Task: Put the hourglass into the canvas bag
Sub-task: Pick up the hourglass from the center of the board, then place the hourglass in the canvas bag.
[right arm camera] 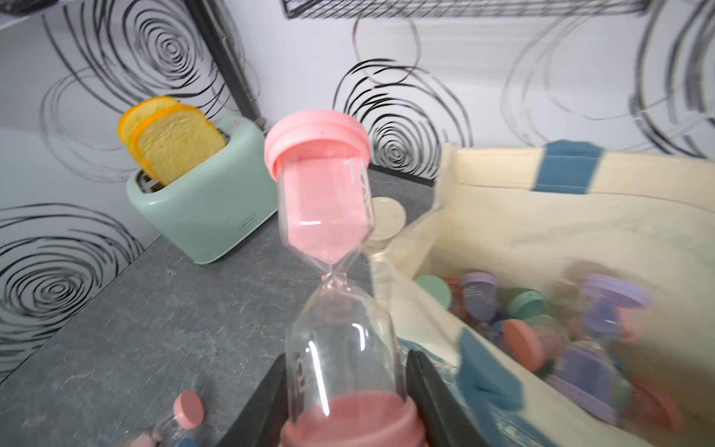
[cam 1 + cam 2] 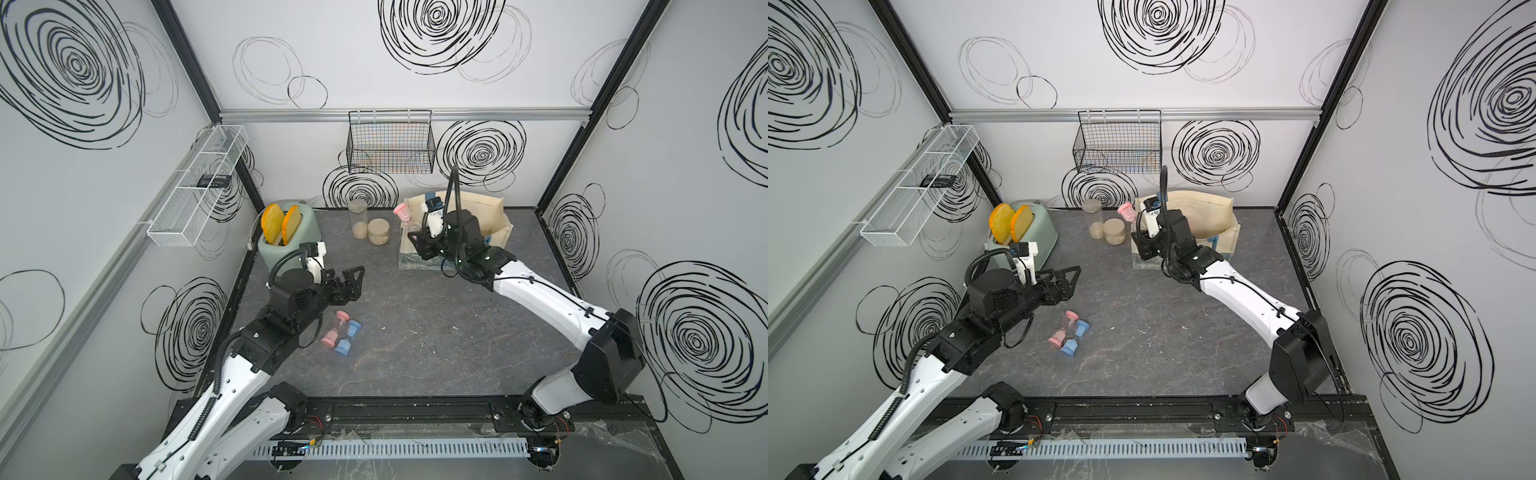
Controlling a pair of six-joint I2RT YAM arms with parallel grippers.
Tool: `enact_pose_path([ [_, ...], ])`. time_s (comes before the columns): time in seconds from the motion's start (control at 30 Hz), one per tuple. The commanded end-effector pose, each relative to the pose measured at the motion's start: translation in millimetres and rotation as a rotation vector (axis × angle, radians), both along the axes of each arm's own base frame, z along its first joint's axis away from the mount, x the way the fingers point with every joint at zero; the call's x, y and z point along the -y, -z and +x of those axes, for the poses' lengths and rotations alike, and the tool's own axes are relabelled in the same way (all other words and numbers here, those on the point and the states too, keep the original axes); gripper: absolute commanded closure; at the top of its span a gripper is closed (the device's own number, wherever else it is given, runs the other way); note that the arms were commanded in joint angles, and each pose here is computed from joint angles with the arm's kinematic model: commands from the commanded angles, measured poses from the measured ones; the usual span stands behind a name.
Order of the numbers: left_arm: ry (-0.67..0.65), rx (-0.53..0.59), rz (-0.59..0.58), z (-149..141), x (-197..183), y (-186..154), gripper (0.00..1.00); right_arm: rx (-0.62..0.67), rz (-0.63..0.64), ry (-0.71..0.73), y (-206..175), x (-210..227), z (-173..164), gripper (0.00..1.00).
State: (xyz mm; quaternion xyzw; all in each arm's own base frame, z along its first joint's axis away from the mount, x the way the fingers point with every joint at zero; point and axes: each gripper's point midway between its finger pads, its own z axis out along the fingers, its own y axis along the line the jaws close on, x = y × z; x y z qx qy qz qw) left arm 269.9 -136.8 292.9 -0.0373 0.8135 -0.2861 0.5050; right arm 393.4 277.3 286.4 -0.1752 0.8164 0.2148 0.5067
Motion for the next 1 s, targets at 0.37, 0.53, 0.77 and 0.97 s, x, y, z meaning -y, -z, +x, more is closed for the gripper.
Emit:
enact_pose_path([
  [0.37, 0.126, 0.074, -0.041, 11, 42, -26, 0.04, -0.179, -0.057, 0.228, 38, 114, 65, 0.65],
  [0.53, 0.156, 0.057, -0.022, 15, 57, -17, 0.04, -0.238, -0.083, 0.257, 64, 122, 89, 0.64],
  [0.77, 0.178, 0.026, -0.011, 19, 70, -2, 0.04, -0.327, -0.15, 0.27, 109, 121, 109, 0.63],
  [0.97, 0.181, 0.008, 0.001, 21, 72, 7, 0.04, -0.438, -0.218, 0.341, 147, 134, 114, 0.57],
])
